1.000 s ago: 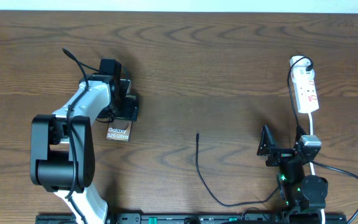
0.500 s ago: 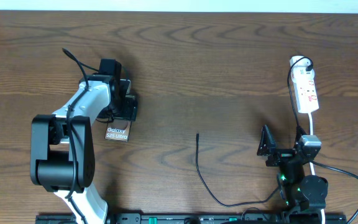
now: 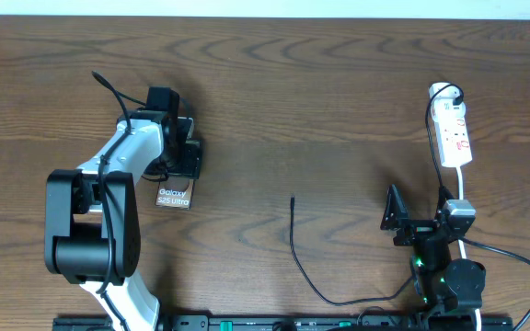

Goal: Plug charger to phone and switch on socket
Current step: 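Lower the left gripper onto the phone's top edge and close, then lift the phone with the left gripper and tilt it upright, then move the right gripper toward the phone held by the left gripper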

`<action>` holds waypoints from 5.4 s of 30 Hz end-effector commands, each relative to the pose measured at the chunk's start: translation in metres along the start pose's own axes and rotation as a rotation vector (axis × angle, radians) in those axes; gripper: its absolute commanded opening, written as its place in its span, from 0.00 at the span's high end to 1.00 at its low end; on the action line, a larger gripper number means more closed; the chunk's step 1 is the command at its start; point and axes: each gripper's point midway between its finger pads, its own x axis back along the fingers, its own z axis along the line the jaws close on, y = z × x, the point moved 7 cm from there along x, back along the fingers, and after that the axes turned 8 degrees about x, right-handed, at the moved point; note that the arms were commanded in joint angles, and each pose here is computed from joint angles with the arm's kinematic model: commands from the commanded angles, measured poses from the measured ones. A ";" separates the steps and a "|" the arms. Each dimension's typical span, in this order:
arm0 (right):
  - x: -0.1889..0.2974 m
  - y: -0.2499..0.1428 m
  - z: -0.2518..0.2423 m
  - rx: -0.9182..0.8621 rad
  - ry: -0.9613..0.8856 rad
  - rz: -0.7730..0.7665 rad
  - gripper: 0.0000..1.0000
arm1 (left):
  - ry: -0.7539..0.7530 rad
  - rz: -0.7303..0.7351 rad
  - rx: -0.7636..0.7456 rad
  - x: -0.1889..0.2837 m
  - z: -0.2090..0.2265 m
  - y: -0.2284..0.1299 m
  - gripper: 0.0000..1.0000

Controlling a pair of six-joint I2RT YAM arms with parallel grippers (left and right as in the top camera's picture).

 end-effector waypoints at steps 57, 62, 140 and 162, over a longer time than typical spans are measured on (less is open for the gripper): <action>0.000 -0.001 0.002 0.004 0.012 0.003 0.01 | -0.067 -0.136 0.039 0.071 -0.008 0.009 0.92; 0.000 -0.001 0.002 0.005 0.012 0.003 0.01 | -0.179 -0.121 0.069 0.081 -0.019 0.002 0.92; 0.000 -0.001 0.002 0.005 0.012 0.003 0.01 | -1.287 0.608 0.903 0.168 -0.061 0.021 0.92; 0.000 -0.001 0.007 -0.058 0.055 0.004 0.01 | -1.292 0.594 0.896 0.168 -0.059 0.021 0.93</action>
